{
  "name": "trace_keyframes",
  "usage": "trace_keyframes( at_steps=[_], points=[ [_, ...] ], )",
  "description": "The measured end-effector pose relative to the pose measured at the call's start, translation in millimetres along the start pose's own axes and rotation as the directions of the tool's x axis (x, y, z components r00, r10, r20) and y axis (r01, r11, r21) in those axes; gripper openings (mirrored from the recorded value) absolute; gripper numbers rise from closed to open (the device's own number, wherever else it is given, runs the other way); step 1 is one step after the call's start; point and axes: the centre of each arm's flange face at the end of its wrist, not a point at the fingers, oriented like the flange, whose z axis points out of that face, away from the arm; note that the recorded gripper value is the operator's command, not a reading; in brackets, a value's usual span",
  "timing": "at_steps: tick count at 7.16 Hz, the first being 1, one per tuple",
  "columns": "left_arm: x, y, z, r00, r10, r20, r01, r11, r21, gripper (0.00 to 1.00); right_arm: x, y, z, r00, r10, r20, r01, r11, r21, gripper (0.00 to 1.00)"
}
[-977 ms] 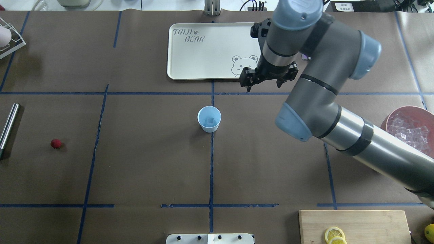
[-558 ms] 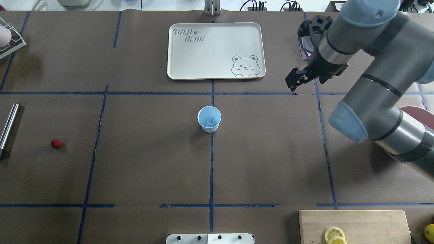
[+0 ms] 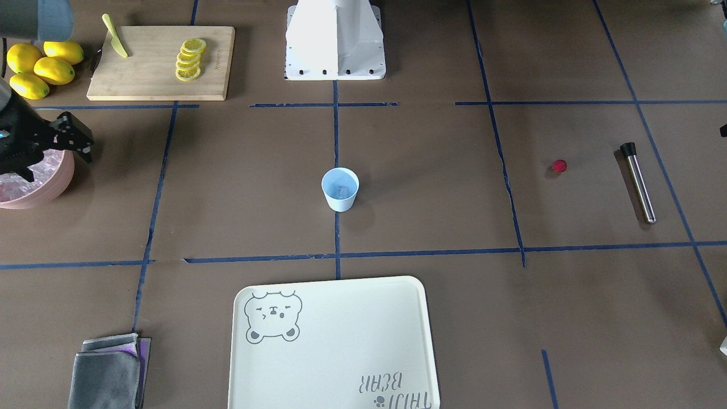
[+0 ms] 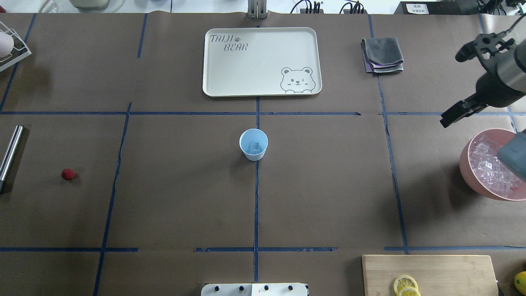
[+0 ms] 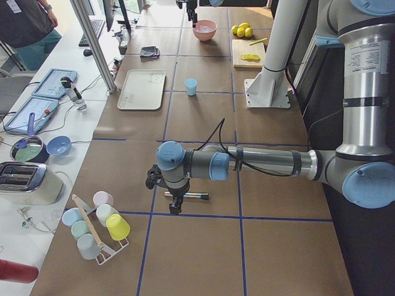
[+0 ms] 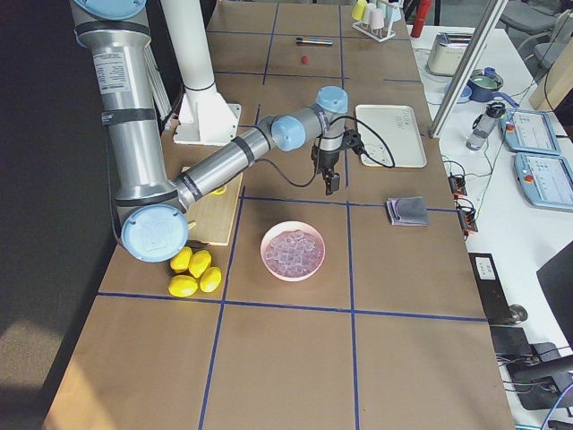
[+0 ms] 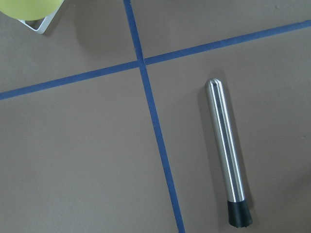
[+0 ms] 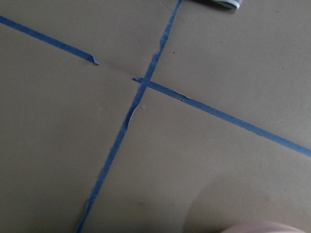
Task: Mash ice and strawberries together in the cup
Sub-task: 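Move the empty right gripper back over the pink bowl, then grasp a third ice cube from the pink bowl with the right gripper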
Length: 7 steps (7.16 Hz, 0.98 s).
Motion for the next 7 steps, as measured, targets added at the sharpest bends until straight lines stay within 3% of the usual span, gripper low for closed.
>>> trace_keyframes(
  at_steps=[3,5,7],
  points=[
    [-0.7,1.2,1.4,1.0,-0.001,-0.001,0.001,1.0,-0.003,1.0,74.5,96.8,39.2,1.0,-0.005,0.011,0.005,1.0,0.021,0.93],
    [-0.3,1.1,1.0,1.0,0.0,0.0,0.0,1.0,-0.002,1.0,105.5,125.8,70.1,0.999,0.042,-0.014,-0.042,0.999,-0.005,0.93],
    [0.3,0.7,0.5,1.0,0.003,0.0,-0.003,1.0,0.0,1.0,112.2,132.6,81.8,0.989,0.144,-0.019,-0.144,0.989,-0.019,0.88]
  ],
)
